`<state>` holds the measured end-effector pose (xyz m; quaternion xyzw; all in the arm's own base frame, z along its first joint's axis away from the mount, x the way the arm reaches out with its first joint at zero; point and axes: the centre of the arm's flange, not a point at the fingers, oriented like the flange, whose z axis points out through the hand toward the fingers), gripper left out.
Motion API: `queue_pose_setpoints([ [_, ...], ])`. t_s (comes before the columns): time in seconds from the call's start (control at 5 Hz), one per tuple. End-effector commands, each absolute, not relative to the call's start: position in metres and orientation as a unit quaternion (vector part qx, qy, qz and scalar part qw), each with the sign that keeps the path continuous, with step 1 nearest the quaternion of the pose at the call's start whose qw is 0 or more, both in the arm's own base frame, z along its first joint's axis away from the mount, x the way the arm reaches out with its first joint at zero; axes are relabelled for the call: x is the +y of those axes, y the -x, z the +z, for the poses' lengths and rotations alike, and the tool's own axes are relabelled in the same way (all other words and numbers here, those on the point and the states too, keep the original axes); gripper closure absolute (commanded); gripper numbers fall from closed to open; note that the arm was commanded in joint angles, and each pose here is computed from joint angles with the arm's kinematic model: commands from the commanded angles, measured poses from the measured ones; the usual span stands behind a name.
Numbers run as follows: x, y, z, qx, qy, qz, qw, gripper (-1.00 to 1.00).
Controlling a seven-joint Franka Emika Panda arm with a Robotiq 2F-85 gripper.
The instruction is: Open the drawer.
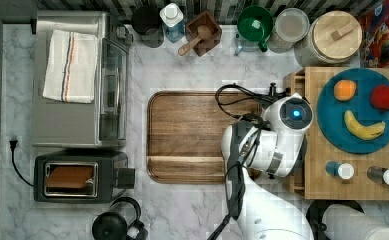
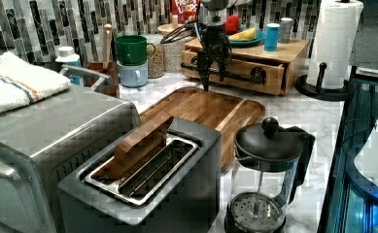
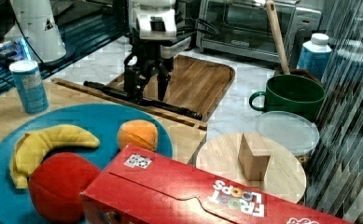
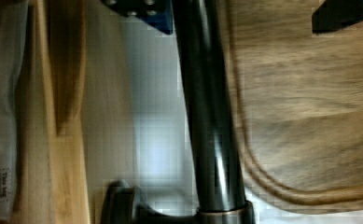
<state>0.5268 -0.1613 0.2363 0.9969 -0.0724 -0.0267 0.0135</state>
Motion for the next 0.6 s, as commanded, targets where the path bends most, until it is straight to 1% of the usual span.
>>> queue_pose_setpoints([
  [0.2,0.024,-0.54,0.26,-0.01,-1.0,-0.025,0.009,-1.0],
  [0.4,0.036,-0.538,0.262,-0.008,-1.0,-0.024,0.009,-1.0],
  [0.6,0.054,-0.54,0.266,-0.022,-0.999,-0.031,0.004,-1.0],
])
